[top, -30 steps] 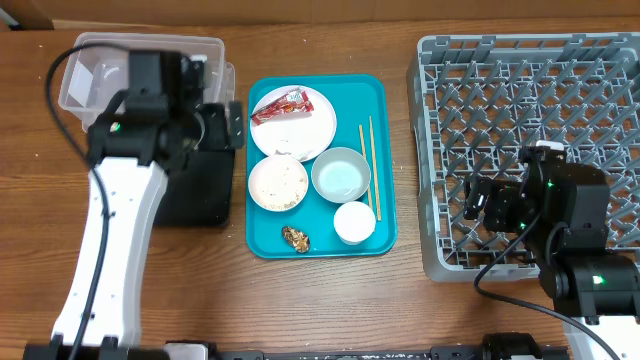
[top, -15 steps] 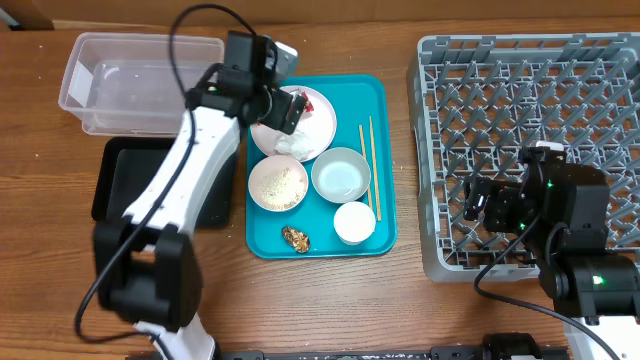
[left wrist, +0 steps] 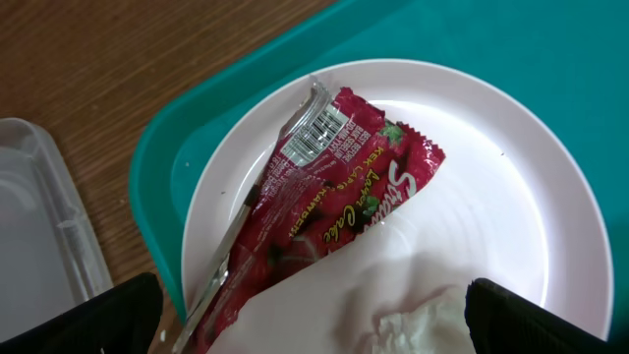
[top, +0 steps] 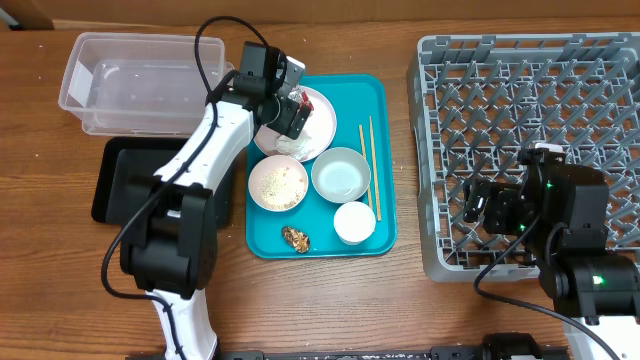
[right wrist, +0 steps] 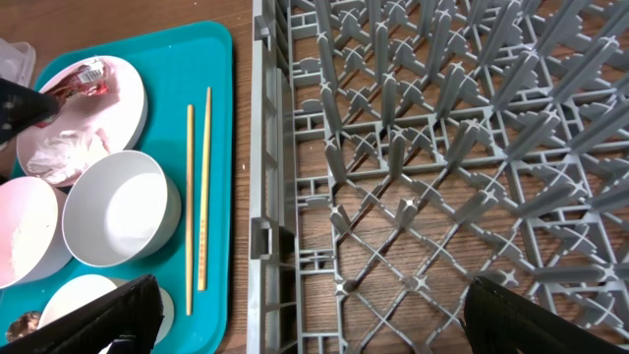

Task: Sort waste into correct bins and load items into the dishwasher
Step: 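Reach the left gripper to the plate and grasp the red wrapper, then carry the red wrapper left and drop it into the clear bin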

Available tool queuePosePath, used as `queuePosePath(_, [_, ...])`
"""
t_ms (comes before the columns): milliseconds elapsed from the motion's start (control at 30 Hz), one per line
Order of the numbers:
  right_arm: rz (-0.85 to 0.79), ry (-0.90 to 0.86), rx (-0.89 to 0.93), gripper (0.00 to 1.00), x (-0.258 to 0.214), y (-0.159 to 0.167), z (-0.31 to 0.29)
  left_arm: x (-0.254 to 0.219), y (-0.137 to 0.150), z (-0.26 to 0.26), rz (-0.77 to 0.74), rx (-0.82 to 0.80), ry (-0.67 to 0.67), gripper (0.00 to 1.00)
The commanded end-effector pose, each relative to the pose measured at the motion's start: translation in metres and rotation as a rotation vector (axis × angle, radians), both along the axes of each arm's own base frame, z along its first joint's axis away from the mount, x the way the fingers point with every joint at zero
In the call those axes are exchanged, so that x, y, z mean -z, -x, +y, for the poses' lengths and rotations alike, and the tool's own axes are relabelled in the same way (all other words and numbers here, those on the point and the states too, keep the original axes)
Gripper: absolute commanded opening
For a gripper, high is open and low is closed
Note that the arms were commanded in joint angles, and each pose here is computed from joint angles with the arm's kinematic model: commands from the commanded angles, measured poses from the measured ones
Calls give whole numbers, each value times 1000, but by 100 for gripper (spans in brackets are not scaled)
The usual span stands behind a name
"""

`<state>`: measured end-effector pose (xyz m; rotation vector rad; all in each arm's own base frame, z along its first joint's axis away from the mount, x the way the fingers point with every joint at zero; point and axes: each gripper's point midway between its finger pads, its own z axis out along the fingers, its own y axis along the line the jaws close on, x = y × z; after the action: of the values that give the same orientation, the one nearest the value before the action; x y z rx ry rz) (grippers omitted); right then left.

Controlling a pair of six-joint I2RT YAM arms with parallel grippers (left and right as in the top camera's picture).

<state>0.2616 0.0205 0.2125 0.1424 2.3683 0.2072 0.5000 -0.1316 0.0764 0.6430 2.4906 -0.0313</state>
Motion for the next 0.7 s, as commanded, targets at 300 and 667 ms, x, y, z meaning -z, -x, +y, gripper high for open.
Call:
queuePosePath(300, [-28, -4, 0, 100, -13, -1, 0, 30, -13, -5, 1, 38, -30, 95])
queuePosePath(667, [-14, -4, 0, 100, -11, 2, 0, 39, -13, 0, 12, 22, -58, 45])
